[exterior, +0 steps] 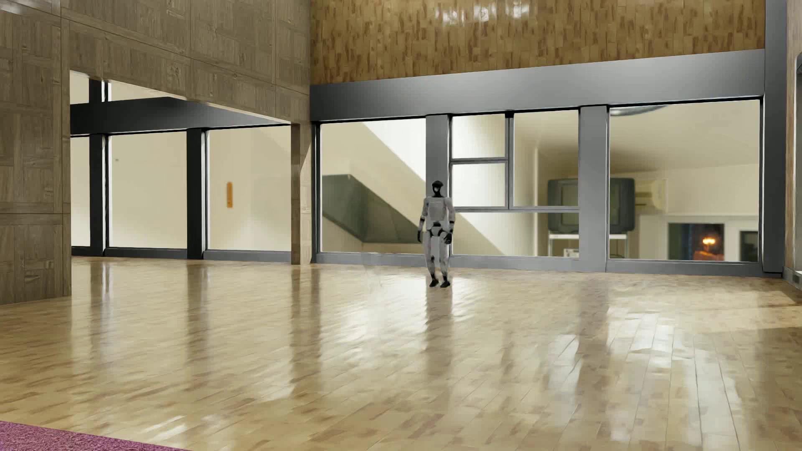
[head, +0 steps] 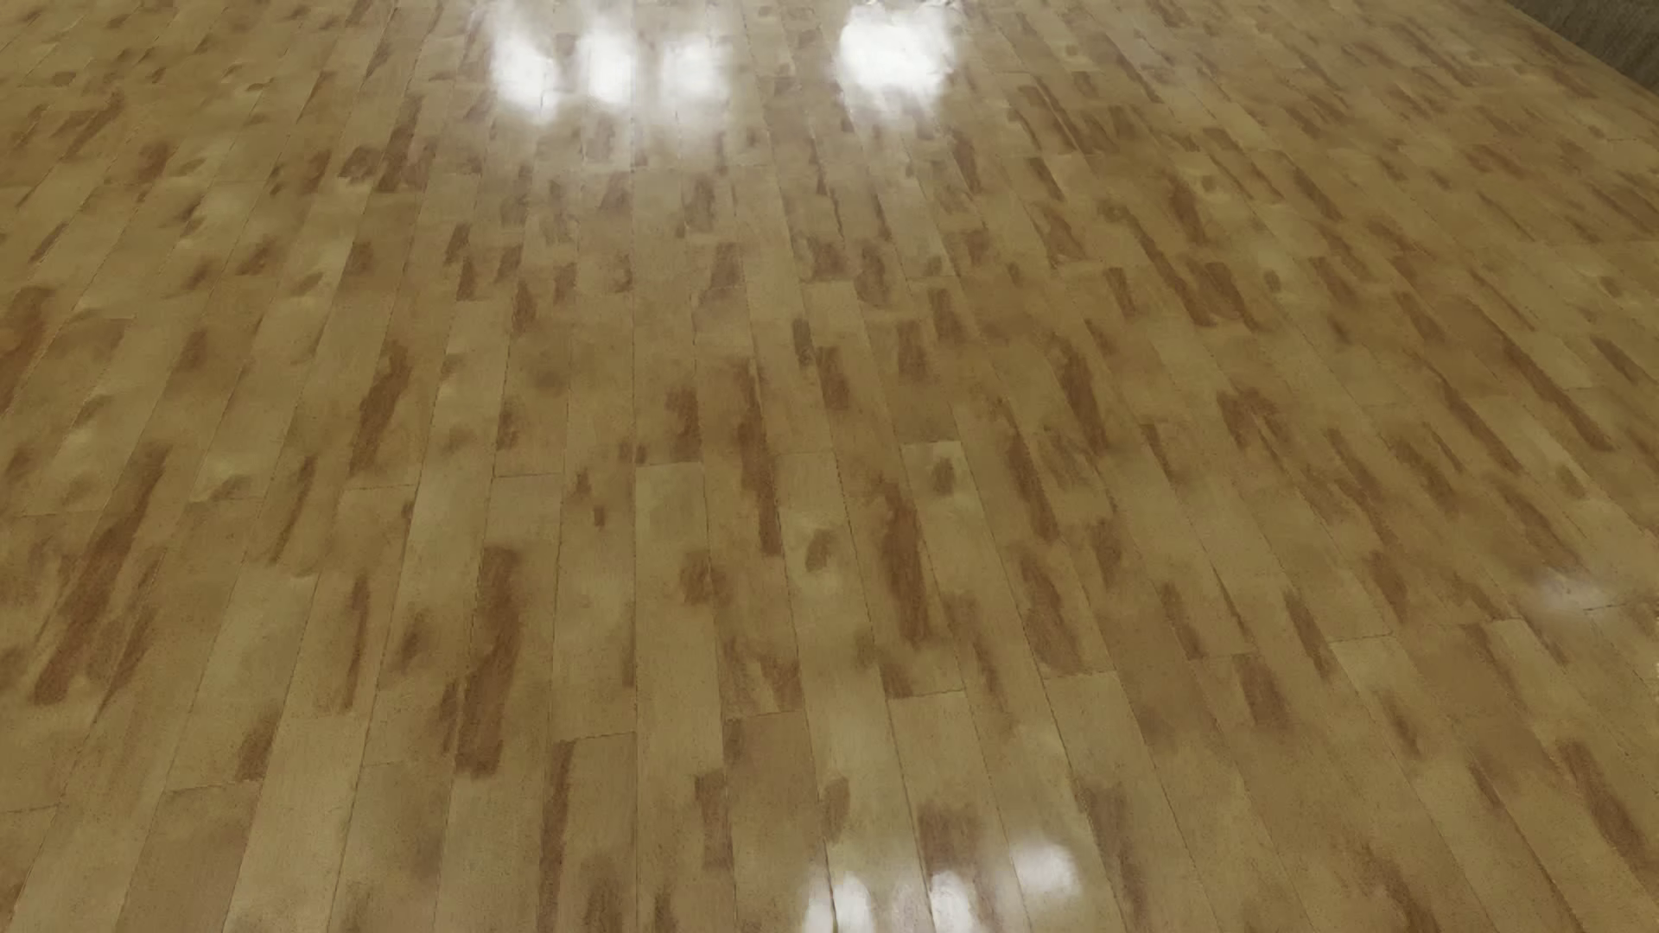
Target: Move forward
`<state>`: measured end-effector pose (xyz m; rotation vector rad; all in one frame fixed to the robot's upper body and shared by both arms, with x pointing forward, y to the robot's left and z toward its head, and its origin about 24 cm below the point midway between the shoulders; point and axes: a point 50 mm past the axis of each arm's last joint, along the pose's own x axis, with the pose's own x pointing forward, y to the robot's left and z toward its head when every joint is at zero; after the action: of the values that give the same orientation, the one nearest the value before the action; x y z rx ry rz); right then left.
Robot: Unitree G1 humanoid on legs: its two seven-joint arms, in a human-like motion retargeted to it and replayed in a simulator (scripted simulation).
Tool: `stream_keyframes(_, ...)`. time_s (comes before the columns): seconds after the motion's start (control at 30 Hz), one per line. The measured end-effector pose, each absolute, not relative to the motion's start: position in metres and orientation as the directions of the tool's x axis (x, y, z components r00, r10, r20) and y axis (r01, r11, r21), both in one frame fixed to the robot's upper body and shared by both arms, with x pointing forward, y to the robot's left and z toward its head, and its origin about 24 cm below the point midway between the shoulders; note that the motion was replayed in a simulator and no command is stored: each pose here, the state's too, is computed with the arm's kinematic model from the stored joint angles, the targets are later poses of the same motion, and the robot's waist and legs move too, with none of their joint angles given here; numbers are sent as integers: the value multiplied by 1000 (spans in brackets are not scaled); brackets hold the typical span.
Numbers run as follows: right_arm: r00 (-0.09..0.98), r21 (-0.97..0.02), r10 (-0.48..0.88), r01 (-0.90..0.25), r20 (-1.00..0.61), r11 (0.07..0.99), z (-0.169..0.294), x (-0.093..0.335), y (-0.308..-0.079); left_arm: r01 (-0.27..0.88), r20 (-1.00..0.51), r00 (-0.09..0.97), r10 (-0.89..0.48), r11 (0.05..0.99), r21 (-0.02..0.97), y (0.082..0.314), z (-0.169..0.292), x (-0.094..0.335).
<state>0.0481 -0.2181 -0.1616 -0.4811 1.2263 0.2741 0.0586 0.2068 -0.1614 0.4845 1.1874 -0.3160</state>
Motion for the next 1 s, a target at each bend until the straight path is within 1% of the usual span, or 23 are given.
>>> stream_keyframes(0.23,320,-216,-81,-413,-944,885,-159,39,-227,513,-963,265,38,841,175,213,-166,33)
stream_keyframes(0.37,280,-209,-99,-395,-955,894,-160,24,-231,505,-958,283,44,843,187,216,-164,37)
stream_keyframes(0.47,186,-174,-106,-400,-977,900,-163,-10,-230,484,-947,317,56,849,213,221,-161,50)
stream_keyframes(0.6,24,-91,-90,-475,-996,875,-164,-59,-221,454,-915,400,49,857,244,222,-154,74)
stream_keyframes(0.7,-36,-51,-81,-506,-996,861,-164,-76,-216,417,-890,455,36,874,249,218,-149,86)
stream_keyframes(0.77,-20,-65,-87,-506,-996,860,-165,-68,-218,380,-890,454,35,896,229,214,-150,81)
stream_keyframes(0.83,41,-105,-97,-501,-994,859,-166,-46,-224,386,-921,389,30,902,192,209,-157,56)
stream_keyframes(0.9,146,-163,-105,-484,-984,859,-166,-8,-230,443,-956,293,13,884,148,203,-163,25)
stream_keyframes(1.0,370,-283,-127,-406,-920,869,-153,66,-246,538,-982,187,-22,839,84,193,-167,-7)
